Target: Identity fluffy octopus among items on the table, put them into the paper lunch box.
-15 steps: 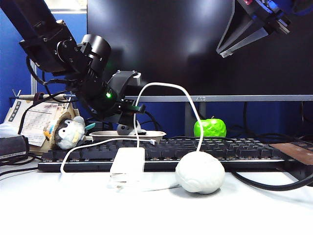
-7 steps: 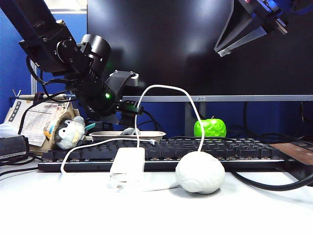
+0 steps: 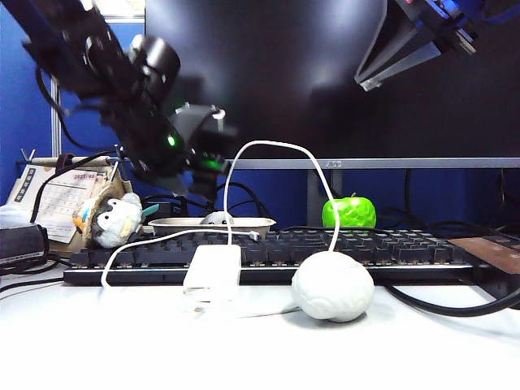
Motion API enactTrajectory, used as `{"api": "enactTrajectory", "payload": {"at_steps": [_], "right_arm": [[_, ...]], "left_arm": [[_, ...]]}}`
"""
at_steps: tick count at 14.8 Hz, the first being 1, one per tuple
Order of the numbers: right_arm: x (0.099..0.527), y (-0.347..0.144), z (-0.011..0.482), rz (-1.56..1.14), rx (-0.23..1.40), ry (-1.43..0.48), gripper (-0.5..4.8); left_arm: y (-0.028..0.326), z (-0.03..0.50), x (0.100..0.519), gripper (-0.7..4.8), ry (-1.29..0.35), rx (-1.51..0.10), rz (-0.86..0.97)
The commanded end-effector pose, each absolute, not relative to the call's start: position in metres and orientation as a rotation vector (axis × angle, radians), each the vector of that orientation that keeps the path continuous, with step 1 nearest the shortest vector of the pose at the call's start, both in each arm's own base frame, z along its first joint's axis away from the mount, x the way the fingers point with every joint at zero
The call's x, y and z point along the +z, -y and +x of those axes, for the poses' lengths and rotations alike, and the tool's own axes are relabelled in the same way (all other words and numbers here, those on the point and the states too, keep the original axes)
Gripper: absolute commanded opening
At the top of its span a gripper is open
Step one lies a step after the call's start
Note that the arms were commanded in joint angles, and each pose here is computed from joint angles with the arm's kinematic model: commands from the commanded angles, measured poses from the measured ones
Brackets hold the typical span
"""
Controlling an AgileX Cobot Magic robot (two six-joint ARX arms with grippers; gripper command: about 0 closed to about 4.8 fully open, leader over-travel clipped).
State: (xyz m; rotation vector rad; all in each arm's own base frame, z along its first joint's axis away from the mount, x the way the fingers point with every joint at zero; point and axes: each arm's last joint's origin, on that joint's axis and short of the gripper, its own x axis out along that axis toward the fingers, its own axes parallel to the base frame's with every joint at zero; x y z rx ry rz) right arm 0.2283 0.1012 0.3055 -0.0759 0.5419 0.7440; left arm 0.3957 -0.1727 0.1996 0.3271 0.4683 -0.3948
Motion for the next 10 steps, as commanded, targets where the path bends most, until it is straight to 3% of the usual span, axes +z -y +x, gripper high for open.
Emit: {"api": "enactTrajectory", "payload": {"at_steps": [1,3,7,8,10], "right_arm": [[0.309,-0.102,0.228,-0.076,0.746,-0.520,0.67],[0.309,-0.102,0.228,-0.073,0.749,-0.520,0.68],[0.309,-0.102,0.228,-0.046,0.741,-0.534,0.68],[0.308,-0.102,0.228,-0.037,0.738,-0.543,0.67],[0.307,-0.101,0.227,-0.027,0.734,-0.563,0.67]], "left_arm": [[0.168,0.385,0.221,2.71,-0.495,-0.391,0.328],[0.163,0.373,0.238,2.05,-0.533,-0.381,0.275],[0.154,0.349,0.262,1.98,-0.625,-0.380,0.260],[0.151,0.342,0.265,1.52,-0.674,-0.386,0.224],[0.148,0.328,0.269,1.11,-0.781,-0.443,0.151]]}}
